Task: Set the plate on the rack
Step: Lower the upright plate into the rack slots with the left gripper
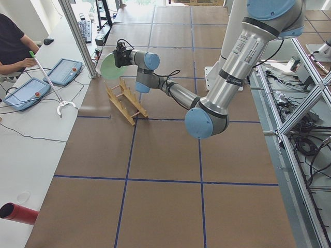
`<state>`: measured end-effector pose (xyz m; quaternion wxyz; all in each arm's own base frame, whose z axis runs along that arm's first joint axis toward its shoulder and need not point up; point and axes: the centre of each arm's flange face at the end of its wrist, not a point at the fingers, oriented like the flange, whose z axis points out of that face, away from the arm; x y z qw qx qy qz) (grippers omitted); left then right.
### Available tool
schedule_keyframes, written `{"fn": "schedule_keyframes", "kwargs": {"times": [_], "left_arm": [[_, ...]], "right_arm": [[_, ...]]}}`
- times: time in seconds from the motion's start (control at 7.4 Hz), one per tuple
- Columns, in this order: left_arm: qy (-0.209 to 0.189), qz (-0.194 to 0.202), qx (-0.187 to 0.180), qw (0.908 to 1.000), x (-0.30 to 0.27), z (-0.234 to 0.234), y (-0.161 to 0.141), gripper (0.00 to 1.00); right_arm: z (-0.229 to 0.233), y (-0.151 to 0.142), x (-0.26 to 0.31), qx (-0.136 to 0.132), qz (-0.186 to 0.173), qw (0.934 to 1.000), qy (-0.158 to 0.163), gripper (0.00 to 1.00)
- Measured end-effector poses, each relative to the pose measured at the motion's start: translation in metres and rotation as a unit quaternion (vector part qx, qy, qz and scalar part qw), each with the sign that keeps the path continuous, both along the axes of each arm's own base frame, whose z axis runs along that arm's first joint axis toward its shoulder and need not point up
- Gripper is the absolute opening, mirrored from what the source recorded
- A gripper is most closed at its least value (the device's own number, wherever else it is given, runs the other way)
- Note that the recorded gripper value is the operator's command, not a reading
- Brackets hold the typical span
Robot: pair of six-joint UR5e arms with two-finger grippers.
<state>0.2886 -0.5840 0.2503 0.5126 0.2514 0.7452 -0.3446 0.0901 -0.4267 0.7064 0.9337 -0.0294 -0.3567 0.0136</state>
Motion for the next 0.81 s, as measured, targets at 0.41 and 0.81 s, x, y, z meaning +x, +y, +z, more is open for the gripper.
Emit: {"fn": "schedule_keyframes", "kwargs": {"times": [0.41,0.81], "left_arm": [[-0.007,-0.008,-0.009,0.9999,-0.005,0.012,-0.010,0.00],[-0.014,-0.013,-0.018,0.9997,-0.005,0.021,-0.021,0.00]], "right_arm": [[0.000,0.000,0.000,0.000,0.000,1.0000,0.000,1.00],[0.000,0.000,0.000,0.000,0.000,1.0000,0.000,1.00]]}}
